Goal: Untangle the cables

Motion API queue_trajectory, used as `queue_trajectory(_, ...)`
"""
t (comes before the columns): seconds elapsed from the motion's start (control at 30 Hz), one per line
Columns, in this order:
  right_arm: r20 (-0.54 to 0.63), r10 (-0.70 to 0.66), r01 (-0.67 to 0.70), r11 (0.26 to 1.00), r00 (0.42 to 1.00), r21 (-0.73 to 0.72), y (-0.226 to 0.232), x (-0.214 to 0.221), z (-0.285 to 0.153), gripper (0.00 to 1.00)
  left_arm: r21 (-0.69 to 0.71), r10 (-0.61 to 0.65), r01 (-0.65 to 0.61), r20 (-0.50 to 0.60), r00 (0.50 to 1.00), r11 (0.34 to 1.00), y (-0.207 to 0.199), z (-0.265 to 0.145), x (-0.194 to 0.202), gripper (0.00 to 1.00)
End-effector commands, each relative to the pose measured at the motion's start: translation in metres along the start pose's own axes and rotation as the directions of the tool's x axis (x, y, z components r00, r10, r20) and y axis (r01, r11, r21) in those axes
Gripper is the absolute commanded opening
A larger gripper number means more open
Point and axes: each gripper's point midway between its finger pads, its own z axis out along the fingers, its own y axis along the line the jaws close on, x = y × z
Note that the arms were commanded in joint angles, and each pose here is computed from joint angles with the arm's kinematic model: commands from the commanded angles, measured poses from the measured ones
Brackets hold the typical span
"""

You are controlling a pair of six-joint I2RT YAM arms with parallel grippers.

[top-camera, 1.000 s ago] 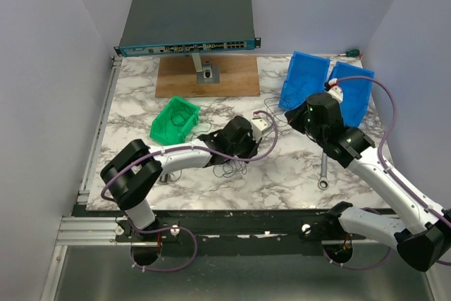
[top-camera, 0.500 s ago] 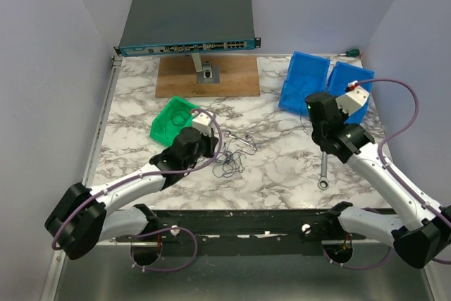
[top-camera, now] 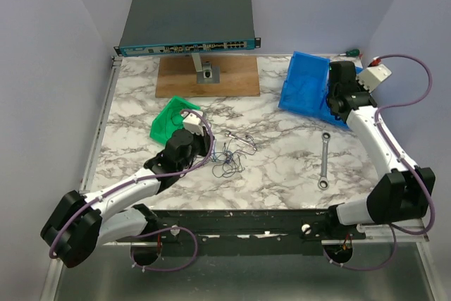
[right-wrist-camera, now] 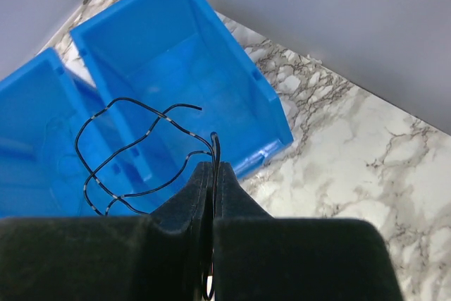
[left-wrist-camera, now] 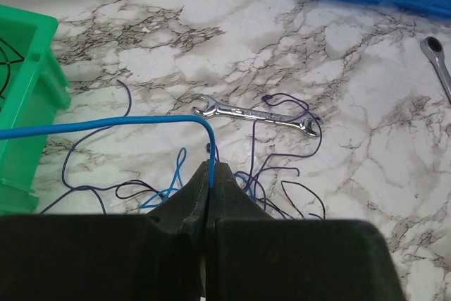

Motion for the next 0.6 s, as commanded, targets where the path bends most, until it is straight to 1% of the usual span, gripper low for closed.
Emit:
queue_trajectory(0.0, -0.039, 0.041, -0.041, 0.999, 0.998, -0.008, 0.018, 0.001, 0.033, 0.01, 0.105, -0.003, 0.0, 0.034, 0.999, 0.994, -0.019, -0.003, -0.008, 0.0)
queue_trajectory(0.1, -0.056, 0.054, -0.053, 0.999, 0.997, 0.014, 0.026, 0.003, 0.052, 0.01, 0.142, 0.004, -0.008, 0.027, 1.0, 0.99, -0.026, -0.003, -0.007, 0.0)
queue_trajectory(0.17, -0.07, 0.057, -0.057, 0.998, 0.996, 0.004, 0.034, 0.004, 0.058, 0.01, 0.144, 0.006, -0.01, 0.031, 1.0, 0.99, -0.026, -0.003, -0.009, 0.0)
queue_trajectory(0.27, -0.116, 0.028, -0.042, 0.992, 0.993, -0.123, 0.06, 0.009, 0.057, 0.01, 0.127, 0.005, -0.011, 0.051, 0.999, 0.992, -0.023, -0.007, -0.012, 0.0)
queue_trajectory(0.33, -0.163, -0.017, -0.026, 0.966, 0.986, -0.255, 0.08, 0.015, 0.046, 0.0, 0.113, 0.005, -0.012, 0.065, 0.998, 0.994, -0.019, -0.01, -0.013, 0.0)
queue_trajectory(0.37, -0.186, -0.073, -0.003, 0.925, 0.98, -0.38, 0.096, 0.021, 0.035, 0.01, 0.106, 0.004, -0.012, 0.072, 0.997, 0.994, -0.018, -0.01, -0.015, 0.0)
queue_trajectory(0.4, -0.195, -0.105, -0.007, 0.867, 0.975, -0.498, 0.112, 0.027, 0.02, 0.01, 0.096, 0.007, -0.015, 0.078, 0.997, 0.995, -0.016, -0.011, -0.016, 0.0)
queue_trajectory(0.43, -0.207, -0.13, -0.024, 0.791, 0.97, -0.612, 0.129, 0.034, -0.001, 0.01, 0.088, 0.009, -0.016, 0.082, 0.997, 0.996, -0.014, -0.011, -0.016, 0.0)
queue_trajectory(0.5, -0.191, -0.201, -0.009, 0.665, 0.961, -0.747, 0.155, 0.049, -0.047, 0.01, 0.061, 0.012, -0.017, 0.082, 0.997, 0.998, -0.01, -0.012, -0.017, 0.0)
queue_trajectory(0.57, -0.139, -0.284, 0.046, 0.559, 0.949, -0.828, 0.18, 0.068, -0.096, 0.01, 0.006, 0.007, -0.007, 0.074, 0.997, 1.0, 0.0, -0.014, -0.019, 0.0)
